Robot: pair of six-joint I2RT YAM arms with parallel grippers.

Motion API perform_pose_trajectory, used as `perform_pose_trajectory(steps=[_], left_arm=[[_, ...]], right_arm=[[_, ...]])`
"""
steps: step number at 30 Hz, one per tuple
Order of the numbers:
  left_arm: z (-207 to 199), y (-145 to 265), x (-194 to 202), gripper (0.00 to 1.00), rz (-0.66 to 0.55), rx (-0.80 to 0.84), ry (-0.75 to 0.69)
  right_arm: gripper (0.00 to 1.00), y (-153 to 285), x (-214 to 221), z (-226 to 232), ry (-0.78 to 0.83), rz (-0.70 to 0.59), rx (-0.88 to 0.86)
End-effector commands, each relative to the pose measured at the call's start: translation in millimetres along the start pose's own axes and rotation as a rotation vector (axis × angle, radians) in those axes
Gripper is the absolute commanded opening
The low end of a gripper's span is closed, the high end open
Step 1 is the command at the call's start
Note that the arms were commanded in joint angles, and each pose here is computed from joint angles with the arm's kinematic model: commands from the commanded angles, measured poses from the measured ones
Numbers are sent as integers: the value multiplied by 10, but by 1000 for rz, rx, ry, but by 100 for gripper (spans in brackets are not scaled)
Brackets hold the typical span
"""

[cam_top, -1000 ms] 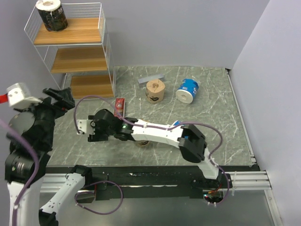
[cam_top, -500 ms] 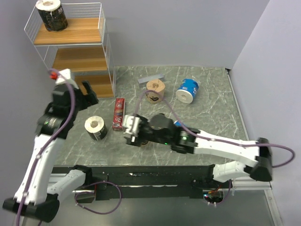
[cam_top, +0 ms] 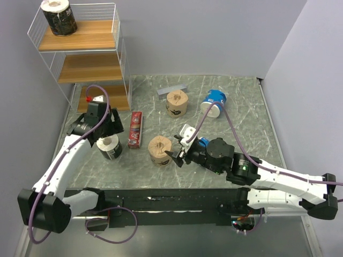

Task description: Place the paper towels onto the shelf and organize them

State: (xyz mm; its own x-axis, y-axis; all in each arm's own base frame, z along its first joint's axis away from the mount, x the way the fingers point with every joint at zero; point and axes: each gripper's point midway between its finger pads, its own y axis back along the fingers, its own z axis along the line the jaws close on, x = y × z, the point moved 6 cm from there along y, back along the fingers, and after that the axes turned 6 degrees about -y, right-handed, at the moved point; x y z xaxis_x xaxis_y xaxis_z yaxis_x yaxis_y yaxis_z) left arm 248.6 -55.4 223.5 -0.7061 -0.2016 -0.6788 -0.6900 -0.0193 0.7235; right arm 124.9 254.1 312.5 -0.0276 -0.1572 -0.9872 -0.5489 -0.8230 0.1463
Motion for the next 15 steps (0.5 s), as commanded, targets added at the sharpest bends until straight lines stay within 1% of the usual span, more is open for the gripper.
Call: perform_pose_trajectory(steps=[1,6,15], left_arm=[[-74,-192,73,87,37,18,47],[-78,-362,210,82,103,2,60],[33,-457,359,78,127,-80,68]], right_arm=[[71,61,-15,-60,-32,-29,51],[71,69,-7,-73,-20,-26,55],[71,85,13,-86,-19,-42,61]])
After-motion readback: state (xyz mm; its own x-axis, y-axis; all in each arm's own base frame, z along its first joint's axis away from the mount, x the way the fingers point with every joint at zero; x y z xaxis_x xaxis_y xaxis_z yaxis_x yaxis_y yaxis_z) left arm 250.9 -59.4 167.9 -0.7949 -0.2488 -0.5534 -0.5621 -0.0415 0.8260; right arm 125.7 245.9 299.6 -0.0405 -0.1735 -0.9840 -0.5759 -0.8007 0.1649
